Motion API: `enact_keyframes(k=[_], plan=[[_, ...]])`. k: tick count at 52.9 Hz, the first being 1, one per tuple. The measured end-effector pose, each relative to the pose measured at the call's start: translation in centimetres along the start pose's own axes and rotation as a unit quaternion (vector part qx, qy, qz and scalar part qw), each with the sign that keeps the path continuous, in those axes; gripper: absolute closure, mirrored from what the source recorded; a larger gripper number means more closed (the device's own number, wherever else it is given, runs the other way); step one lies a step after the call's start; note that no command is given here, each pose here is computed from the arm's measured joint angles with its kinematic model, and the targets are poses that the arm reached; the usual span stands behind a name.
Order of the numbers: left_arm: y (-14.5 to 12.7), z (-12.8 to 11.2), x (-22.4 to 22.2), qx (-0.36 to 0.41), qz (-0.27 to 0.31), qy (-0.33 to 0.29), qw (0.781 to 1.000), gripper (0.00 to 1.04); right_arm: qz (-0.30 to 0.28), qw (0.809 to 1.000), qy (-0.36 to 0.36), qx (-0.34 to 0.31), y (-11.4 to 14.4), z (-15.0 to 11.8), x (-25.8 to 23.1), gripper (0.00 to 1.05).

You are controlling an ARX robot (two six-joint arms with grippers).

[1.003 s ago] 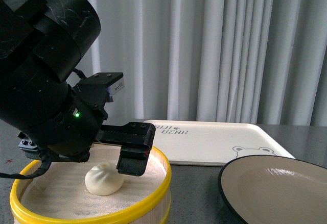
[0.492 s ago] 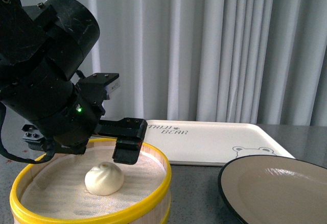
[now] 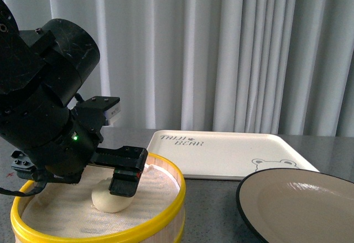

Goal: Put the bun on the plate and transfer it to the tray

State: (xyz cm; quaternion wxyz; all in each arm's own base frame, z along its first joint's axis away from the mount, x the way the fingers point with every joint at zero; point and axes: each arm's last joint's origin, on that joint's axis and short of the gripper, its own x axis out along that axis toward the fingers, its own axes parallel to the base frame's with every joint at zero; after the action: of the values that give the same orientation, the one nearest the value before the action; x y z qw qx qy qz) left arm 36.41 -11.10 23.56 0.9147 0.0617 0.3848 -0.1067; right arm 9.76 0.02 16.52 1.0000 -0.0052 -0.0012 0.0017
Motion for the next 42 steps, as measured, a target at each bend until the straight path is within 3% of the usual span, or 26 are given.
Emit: enact_keyframes(k=[15, 22, 34, 42], plan=[[-0.1, 0.0, 0.0, -0.004, -0.003, -0.002, 1.000, 0.08, 0.000, 1.000, 0.000, 0.000, 0.0, 0.0, 0.0, 0.09], [-0.2, 0.1, 0.0, -0.005, -0.007, -0.003, 1.000, 0.36, 0.000, 1.000, 0.000, 0.000, 0.0, 0.0, 0.0, 0.09], [-0.4, 0.2, -0.1, -0.002, -0.023, -0.011, 1.000, 0.69, 0.000, 1.000, 0.000, 0.000, 0.0, 0.0, 0.0, 0.09], [-0.3, 0.7, -1.2, 0.008, -0.024, -0.031, 0.999, 0.99, 0.000, 1.000, 0.000, 0.000, 0.0, 0.0, 0.0, 0.09]])
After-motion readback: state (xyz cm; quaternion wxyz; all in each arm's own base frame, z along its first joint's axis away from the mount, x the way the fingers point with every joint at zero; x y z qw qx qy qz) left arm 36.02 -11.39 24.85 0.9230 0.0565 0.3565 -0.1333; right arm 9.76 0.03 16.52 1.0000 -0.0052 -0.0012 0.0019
